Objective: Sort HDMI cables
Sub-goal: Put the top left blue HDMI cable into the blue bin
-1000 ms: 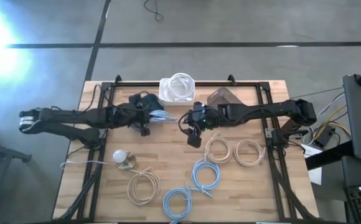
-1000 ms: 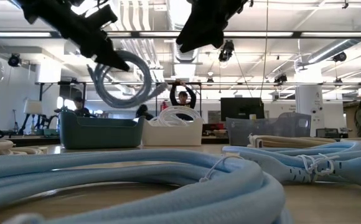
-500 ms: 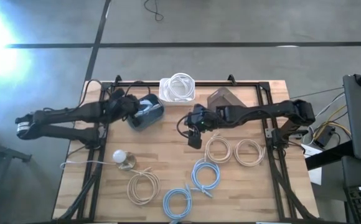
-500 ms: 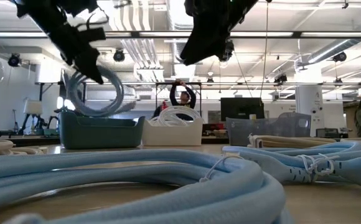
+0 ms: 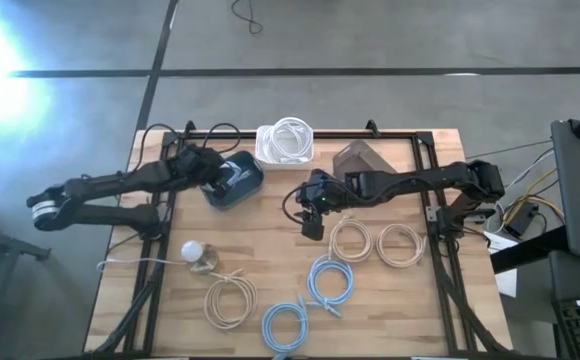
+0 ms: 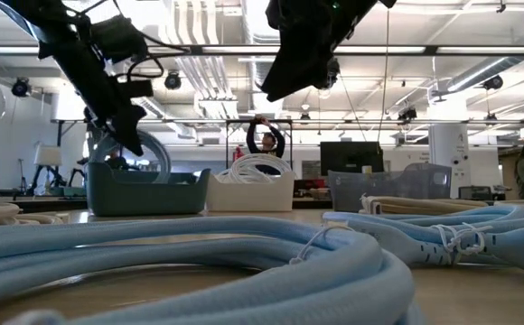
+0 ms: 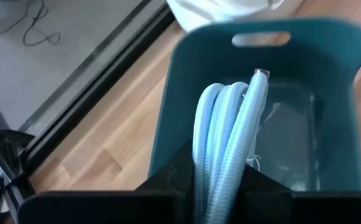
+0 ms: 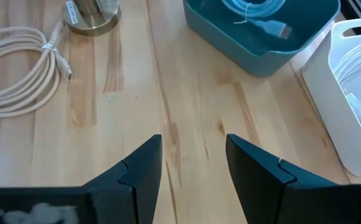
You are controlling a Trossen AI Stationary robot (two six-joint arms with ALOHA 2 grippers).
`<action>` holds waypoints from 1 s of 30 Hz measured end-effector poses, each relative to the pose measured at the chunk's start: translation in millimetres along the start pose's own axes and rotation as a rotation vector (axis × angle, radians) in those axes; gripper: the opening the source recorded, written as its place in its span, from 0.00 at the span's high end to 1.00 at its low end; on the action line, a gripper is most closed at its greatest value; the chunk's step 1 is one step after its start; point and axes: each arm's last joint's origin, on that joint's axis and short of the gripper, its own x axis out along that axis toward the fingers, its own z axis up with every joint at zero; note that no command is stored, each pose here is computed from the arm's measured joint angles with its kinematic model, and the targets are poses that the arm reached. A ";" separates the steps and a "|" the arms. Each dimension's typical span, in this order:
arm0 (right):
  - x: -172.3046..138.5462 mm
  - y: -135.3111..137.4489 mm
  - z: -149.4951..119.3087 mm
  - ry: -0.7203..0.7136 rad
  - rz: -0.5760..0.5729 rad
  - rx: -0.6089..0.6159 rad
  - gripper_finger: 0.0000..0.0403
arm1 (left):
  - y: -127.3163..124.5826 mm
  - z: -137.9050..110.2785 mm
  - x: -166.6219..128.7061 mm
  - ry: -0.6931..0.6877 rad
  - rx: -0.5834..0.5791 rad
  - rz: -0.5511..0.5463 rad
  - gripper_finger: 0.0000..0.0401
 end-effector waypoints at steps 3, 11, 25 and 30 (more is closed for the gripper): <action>0.6 -0.1 -1.0 0.003 -0.001 0.000 0.57 | -0.6 -3.7 4.7 0.018 0.033 0.016 0.90; 1.4 -0.2 -2.2 0.008 -0.001 0.016 0.57 | -1.4 -6.6 13.3 0.038 0.084 0.103 0.90; 1.4 -0.2 -2.2 0.008 -0.001 0.016 0.57 | -2.0 -1.6 15.2 0.015 0.192 0.114 0.68; 1.4 -0.2 -2.3 0.009 -0.001 0.017 0.57 | 2.5 1.1 13.5 0.016 0.224 0.267 0.56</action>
